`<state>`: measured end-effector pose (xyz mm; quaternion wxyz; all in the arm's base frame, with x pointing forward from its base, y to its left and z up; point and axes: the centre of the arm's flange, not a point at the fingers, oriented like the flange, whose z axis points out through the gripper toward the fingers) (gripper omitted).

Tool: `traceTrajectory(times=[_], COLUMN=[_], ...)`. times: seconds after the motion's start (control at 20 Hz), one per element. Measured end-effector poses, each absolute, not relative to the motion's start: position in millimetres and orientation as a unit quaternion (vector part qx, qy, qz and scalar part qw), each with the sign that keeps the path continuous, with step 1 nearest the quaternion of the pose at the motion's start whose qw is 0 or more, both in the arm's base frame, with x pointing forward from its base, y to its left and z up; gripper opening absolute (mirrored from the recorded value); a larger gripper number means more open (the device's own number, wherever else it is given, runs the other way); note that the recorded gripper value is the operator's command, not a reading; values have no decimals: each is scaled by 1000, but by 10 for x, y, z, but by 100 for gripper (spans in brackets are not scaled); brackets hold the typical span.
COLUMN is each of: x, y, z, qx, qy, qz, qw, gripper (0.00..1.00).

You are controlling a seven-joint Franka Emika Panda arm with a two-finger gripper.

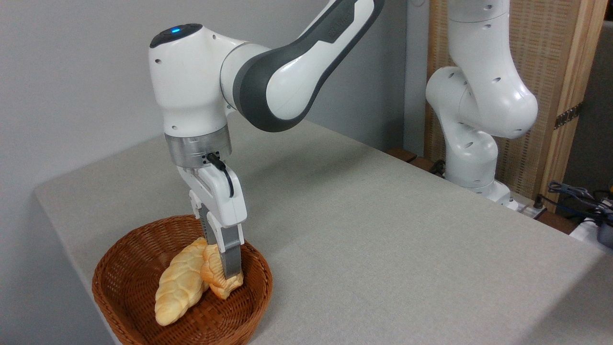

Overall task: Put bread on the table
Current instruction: 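Close the gripper around the small golden roll, then lift the golden roll out of the basket and carry it beside the basket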

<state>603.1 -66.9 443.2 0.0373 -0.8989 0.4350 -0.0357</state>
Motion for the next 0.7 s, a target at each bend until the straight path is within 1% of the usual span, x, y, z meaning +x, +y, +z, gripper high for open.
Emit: traceTrajectory(times=[0.25,0.35,0.45,0.7], x=[6048,6089,6130,6116], y=[-665,-639,-620,-597], z=[4474,4577,4696,4916], qx=[-899,-900,-900,-900], qy=[434,432,428,425], qz=[-40,-51,-62,-79], qw=[39,43,45,50], gripper=[41,42,47,47])
